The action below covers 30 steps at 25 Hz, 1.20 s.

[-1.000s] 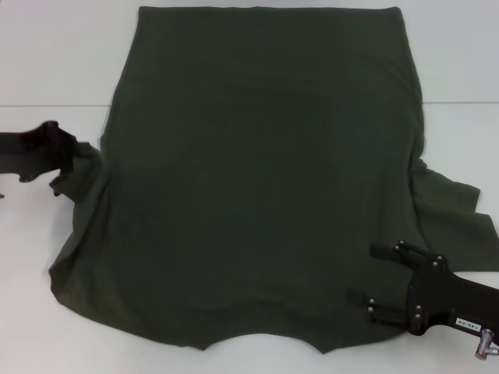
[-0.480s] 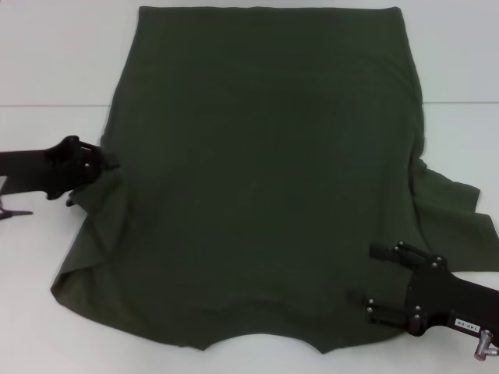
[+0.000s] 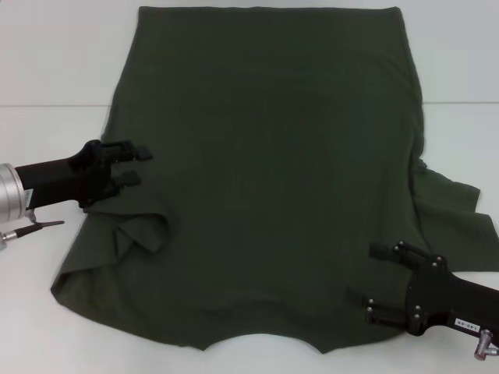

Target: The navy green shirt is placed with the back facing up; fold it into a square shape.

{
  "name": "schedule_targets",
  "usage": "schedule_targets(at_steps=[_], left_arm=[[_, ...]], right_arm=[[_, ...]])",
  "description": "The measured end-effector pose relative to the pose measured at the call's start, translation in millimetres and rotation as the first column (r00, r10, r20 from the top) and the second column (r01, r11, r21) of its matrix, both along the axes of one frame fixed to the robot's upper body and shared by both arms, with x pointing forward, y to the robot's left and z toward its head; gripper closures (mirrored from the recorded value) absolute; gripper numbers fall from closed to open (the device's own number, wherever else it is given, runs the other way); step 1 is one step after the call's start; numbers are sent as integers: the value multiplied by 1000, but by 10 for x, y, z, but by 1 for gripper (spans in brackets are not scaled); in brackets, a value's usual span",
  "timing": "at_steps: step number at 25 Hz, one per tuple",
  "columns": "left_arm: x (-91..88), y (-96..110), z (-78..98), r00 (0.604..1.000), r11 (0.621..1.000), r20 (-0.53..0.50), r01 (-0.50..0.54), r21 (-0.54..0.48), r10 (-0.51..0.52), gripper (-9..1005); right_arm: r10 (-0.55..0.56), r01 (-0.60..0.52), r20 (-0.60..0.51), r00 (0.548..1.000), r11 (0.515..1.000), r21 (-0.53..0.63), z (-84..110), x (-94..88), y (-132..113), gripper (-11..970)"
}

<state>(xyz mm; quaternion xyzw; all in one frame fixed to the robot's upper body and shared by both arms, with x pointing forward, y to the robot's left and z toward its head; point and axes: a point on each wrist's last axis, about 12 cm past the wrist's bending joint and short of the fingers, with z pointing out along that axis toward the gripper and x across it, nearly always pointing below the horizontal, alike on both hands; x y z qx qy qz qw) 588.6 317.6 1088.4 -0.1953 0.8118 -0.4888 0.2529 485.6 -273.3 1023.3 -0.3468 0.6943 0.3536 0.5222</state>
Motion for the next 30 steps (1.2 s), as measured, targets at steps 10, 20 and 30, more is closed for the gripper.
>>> schedule_targets(at_steps=[10,20,30], left_arm=[[-148,-75,66,944,980,262,184,79,-198,438],[-751,-241,-80,545,874,685,270,403,-484,338],[-891,-328,-193,465,820,675,307,484,-573,95]], right_arm=[[-40,40,-5,999,999,24,9,6,-35,36],[-253,296,-271,929,947,128,277,253,-490,36],[-432,425,-562,705,892,-153,1143,642,-1163,37]])
